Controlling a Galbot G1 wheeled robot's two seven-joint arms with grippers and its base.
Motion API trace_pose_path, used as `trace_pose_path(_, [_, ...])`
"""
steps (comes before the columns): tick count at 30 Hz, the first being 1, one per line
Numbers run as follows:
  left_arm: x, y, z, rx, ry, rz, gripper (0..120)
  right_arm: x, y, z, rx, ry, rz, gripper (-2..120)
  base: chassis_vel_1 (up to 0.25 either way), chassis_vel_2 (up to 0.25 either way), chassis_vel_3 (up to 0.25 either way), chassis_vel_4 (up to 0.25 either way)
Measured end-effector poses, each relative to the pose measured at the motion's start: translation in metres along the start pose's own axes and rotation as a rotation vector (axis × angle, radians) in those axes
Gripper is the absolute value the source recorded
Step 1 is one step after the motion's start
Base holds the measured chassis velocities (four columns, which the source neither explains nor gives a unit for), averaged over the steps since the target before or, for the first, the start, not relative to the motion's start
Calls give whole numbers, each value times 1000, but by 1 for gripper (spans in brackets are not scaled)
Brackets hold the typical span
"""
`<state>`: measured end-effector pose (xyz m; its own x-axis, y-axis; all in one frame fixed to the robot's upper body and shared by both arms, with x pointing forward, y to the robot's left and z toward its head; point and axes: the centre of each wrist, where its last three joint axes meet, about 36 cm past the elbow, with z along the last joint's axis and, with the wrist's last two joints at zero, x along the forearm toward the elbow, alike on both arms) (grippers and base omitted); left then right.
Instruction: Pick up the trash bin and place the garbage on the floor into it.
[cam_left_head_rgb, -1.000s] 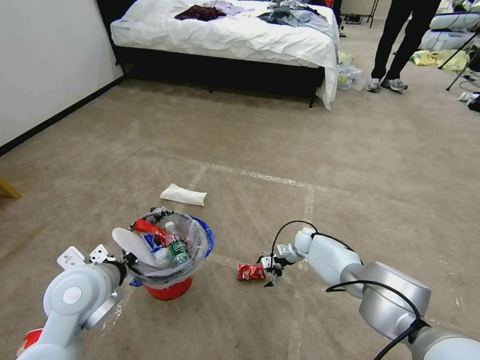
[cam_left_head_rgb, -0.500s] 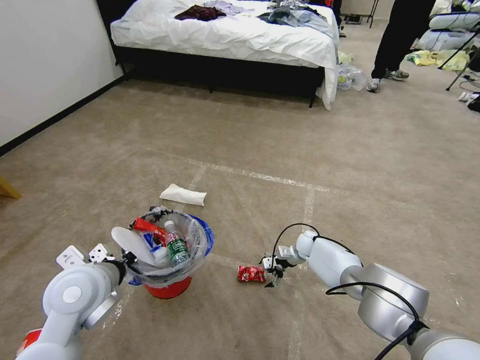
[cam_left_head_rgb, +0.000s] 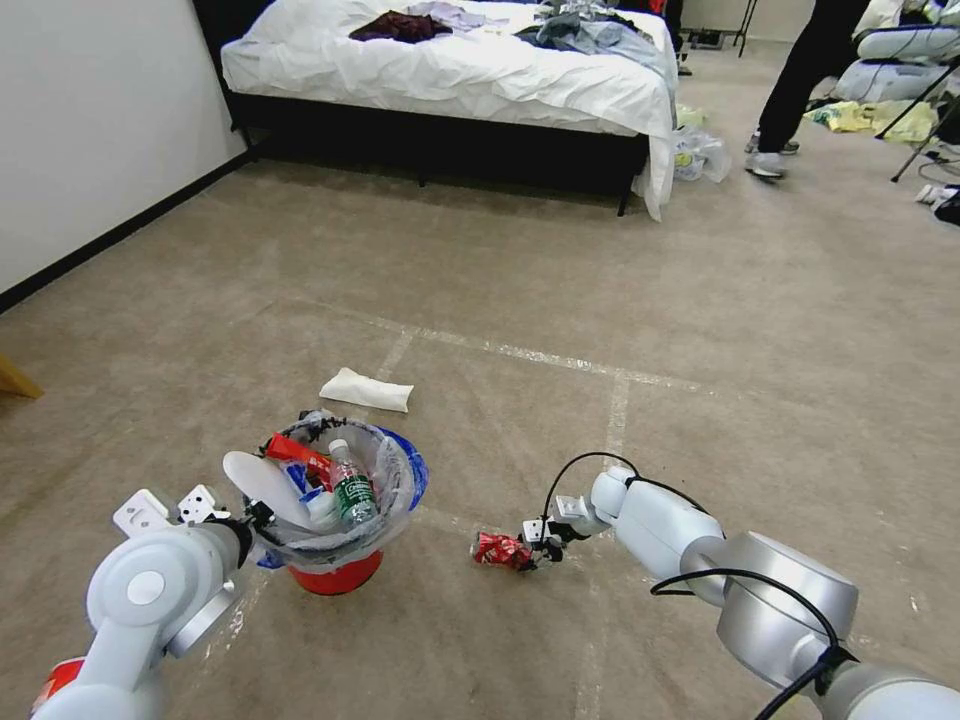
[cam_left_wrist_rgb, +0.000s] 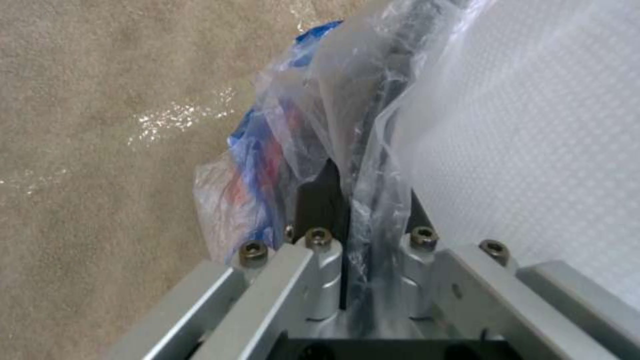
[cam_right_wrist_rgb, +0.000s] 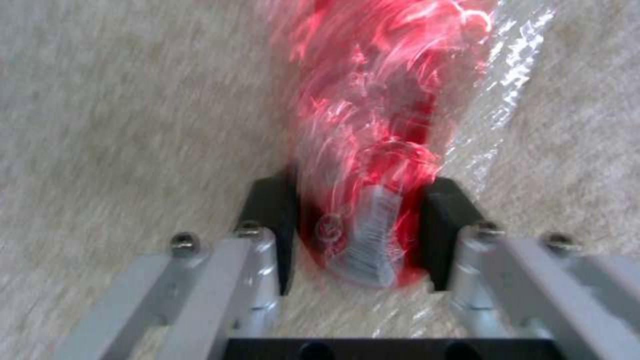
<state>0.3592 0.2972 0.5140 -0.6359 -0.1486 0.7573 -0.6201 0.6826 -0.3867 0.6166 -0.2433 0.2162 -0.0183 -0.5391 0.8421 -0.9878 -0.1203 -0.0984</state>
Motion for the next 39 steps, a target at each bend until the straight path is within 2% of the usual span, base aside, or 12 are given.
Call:
trace_pose_path(7, [-1, 1, 0, -3, 0, -5, 4, 10, -3, -1, -29, -89, 65, 19, 0, 0, 0, 0])
trace_pose_path(10, [-2, 1, 0, -9, 4, -10, 4, 55, -13, 11, -117, -253, 238, 17, 0, 0, 0, 0])
trace_pose_path(13, [-2, 1, 1, -12, 6, -9, 4, 67, -12, 16, -141, -297, 278, 17, 0, 0, 0, 0])
trace_pose_path(15, [-4, 2, 0, -15, 5, -18, 4, 117, -4, 35, -251, -437, 460, 17, 0, 0, 0, 0])
trace_pose_path(19, [-5, 2, -1, -17, 6, -19, 4, 138, -7, 20, -323, -620, 553, 17, 0, 0, 0, 0])
trace_pose_path(21, [-5, 1, -1, -20, 9, -15, 4, 145, -28, -33, -341, -900, 583, 17, 0, 0, 0, 0])
trace_pose_path(22, [-5, 1, -1, -20, 9, -15, 4, 145, -28, -33, -341, -900, 583, 17, 0, 0, 0, 0])
trace_pose_path(24, [-5, -2, -1, -19, 9, -5, 4, 140, -50, -99, -273, -1042, 528, 17, 0, 0, 0, 0])
trace_pose_path(25, [-5, -2, -1, -19, 9, -5, 4, 140, -50, -99, -273, -1042, 528, 17, 0, 0, 0, 0])
trace_pose_path(27, [-4, -4, -2, -17, 6, 2, 4, 121, -62, -161, -211, -1105, 447, 17, 0, 0, 0, 0])
trace_pose_path(34, [-2, -4, -3, -9, 1, 6, 4, 58, -65, -256, -109, -1060, 256, 17, 0, 0, 0, 0])
trace_pose_path(39, [-1, -3, -5, -5, -3, 7, 4, 40, -60, -266, -87, -1007, 209, 17, 0, 0, 0, 0])
